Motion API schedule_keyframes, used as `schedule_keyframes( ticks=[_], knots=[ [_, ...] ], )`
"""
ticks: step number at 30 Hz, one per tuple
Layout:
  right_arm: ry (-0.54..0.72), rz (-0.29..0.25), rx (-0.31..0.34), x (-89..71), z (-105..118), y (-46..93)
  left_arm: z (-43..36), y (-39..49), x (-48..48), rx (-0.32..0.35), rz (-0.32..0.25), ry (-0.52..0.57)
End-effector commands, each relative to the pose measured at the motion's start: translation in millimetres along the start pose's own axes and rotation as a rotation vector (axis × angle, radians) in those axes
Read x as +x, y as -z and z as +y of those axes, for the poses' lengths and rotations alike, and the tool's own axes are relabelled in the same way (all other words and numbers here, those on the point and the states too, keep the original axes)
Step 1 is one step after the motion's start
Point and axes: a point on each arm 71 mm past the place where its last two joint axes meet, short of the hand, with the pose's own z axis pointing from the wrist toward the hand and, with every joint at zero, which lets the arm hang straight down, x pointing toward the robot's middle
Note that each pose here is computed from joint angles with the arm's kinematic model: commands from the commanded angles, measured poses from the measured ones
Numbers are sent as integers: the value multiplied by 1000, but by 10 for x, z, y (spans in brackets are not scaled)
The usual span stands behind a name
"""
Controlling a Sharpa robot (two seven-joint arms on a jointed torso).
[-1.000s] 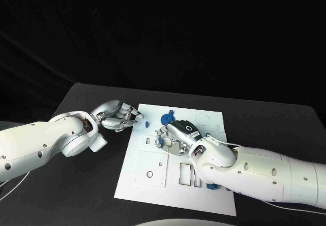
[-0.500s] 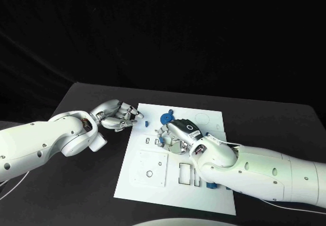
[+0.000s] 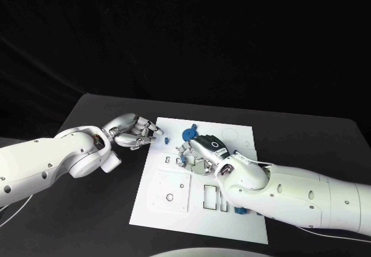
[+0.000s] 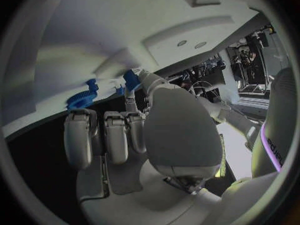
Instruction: Assemble the parts on the task board
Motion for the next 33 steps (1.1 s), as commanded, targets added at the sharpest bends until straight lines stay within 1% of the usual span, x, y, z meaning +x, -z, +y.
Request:
schedule_keyframes(
  ticks=[1, 8, 13, 19, 28, 33],
  knots=[
    [18, 19, 9, 22, -6, 2, -19, -7, 20, 8, 21, 1],
    [23, 28, 19, 28, -18, 2, -17, -6, 21, 6, 24, 0],
    [21, 22, 20, 22, -18, 5, -11, -5, 16, 3, 24, 0],
    [11, -3, 9, 2, -7, 10, 0, -4, 6, 0, 22, -1],
    [-23, -61, -18, -46, 23, 26, 13, -4, -6, -4, 19, -2],
    [-46, -72, -19, -57, 23, 32, 17, -5, -10, -6, 18, -3]
  ],
)
